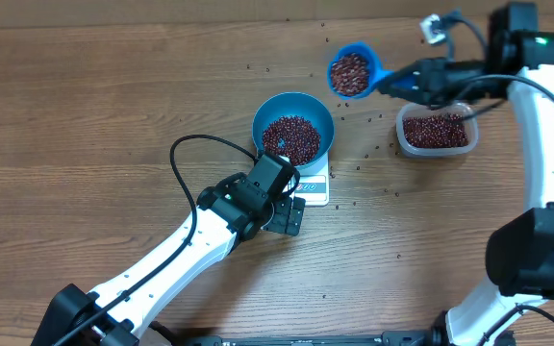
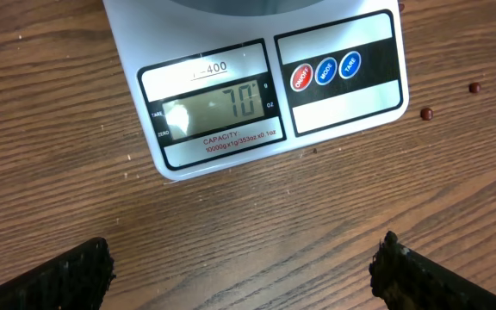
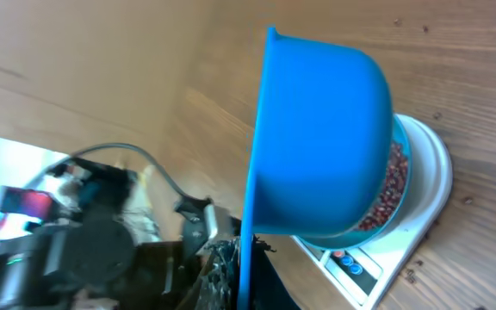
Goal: Scoop item into bowl and weigh 150g on scale
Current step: 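Scoop more beans and lift the scoop toward the bowl, then pour the scooped beans into the teal bowl with the right gripper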
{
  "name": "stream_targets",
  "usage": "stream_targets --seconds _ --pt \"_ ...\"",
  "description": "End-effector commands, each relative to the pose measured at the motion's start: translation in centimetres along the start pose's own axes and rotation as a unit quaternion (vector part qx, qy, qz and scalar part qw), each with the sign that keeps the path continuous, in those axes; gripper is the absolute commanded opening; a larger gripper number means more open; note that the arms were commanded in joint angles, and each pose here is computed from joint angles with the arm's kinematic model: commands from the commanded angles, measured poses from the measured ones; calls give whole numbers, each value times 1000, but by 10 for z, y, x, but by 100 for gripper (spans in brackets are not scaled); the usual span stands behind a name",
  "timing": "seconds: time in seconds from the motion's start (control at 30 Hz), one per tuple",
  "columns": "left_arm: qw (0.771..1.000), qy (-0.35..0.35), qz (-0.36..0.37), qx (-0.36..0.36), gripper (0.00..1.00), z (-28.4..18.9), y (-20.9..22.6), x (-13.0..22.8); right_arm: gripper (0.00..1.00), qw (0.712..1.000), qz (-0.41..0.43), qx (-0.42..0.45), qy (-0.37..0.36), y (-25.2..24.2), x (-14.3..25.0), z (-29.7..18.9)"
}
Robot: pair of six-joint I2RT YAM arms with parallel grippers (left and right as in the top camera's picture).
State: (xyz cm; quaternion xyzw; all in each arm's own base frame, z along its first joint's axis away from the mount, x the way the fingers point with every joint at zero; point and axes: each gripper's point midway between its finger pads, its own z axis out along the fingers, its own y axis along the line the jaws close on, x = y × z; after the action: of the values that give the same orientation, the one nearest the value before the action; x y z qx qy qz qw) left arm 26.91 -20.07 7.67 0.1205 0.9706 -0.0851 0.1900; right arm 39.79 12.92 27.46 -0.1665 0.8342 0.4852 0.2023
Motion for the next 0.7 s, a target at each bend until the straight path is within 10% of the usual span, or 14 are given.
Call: stream_targets --seconds 0.0,0.67 --pt "1000 0 10 -2 100 1 1 1 4 996 7 82 24 -2 0 13" --pt "1000 0 10 -2 99 1 1 1 4 883 -199 402 139 -12 19 89"
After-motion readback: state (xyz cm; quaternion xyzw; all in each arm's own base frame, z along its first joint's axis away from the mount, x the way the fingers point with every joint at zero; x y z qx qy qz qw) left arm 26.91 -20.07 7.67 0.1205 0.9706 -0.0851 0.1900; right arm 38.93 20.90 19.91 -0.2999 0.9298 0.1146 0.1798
